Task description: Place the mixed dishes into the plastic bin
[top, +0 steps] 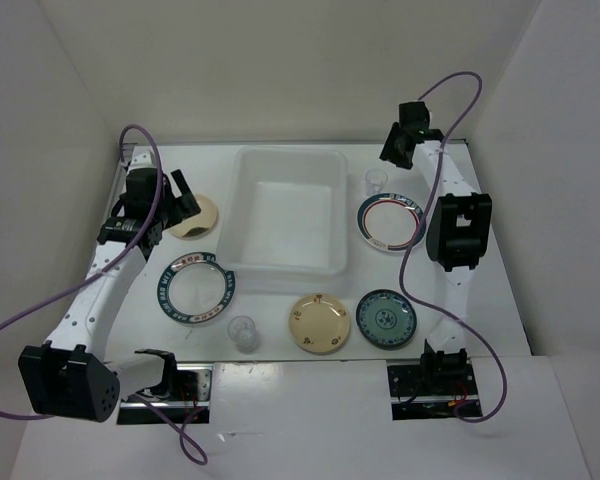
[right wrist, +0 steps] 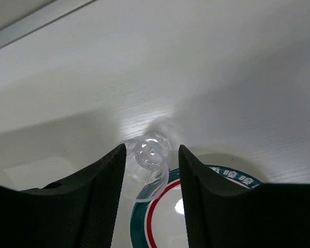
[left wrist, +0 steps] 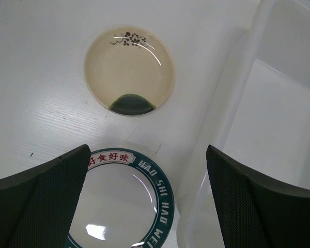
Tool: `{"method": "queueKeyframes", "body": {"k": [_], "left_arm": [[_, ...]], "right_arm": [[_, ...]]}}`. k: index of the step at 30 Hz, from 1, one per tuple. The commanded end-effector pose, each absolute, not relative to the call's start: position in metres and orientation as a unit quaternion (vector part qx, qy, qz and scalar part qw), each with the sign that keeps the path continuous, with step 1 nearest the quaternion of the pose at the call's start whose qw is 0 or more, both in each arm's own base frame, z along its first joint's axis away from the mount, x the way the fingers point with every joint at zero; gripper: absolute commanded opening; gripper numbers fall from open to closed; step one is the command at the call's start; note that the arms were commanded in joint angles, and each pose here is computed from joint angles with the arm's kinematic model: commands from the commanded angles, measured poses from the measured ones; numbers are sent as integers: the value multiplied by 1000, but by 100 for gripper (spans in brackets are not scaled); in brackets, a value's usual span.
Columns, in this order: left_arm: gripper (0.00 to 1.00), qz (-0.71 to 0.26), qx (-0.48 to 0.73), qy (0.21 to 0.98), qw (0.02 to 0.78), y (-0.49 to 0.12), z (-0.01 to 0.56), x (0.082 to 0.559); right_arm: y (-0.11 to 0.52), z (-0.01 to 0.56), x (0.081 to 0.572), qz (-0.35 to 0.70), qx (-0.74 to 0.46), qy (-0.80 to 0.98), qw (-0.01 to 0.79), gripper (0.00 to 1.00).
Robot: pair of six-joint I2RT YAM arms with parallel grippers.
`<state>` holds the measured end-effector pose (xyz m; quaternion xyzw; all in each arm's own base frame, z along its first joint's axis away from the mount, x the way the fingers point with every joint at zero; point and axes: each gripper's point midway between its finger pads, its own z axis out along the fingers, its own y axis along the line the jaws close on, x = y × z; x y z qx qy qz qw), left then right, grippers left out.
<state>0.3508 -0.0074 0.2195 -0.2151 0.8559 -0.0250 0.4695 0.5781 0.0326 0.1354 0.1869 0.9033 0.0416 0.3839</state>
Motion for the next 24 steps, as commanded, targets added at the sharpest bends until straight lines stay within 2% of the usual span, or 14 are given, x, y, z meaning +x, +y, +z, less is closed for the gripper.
{"method": "queueKeyframes", "body": {"k": [1, 5, 9, 12, 16, 17, 24], "left_arm": [[99, -48, -220, 839, 496, -12, 235, 354], [99, -48, -227, 837, 496, -10, 235, 355], [99, -48, -232, 840, 488, -10, 229, 352], [99, -48, -232, 840, 488, -10, 229, 352], [99, -51, -236, 839, 488, -10, 227, 353], [99, -51, -236, 839, 488, -10, 227, 353], [99, -62, -229, 845, 479, -16, 219, 360]], "right_arm": [[28, 114, 576, 27, 187, 916, 353, 50], [28, 101, 574, 24, 187, 921, 339, 49], [32, 93, 569, 31, 188, 927, 323, 42], [33, 85, 567, 33, 187, 930, 314, 29], [34, 87, 566, 33, 192, 930, 311, 8], [36, 91, 568, 39, 190, 929, 314, 0], [67, 212, 564, 77, 154, 897, 406, 0]]}}
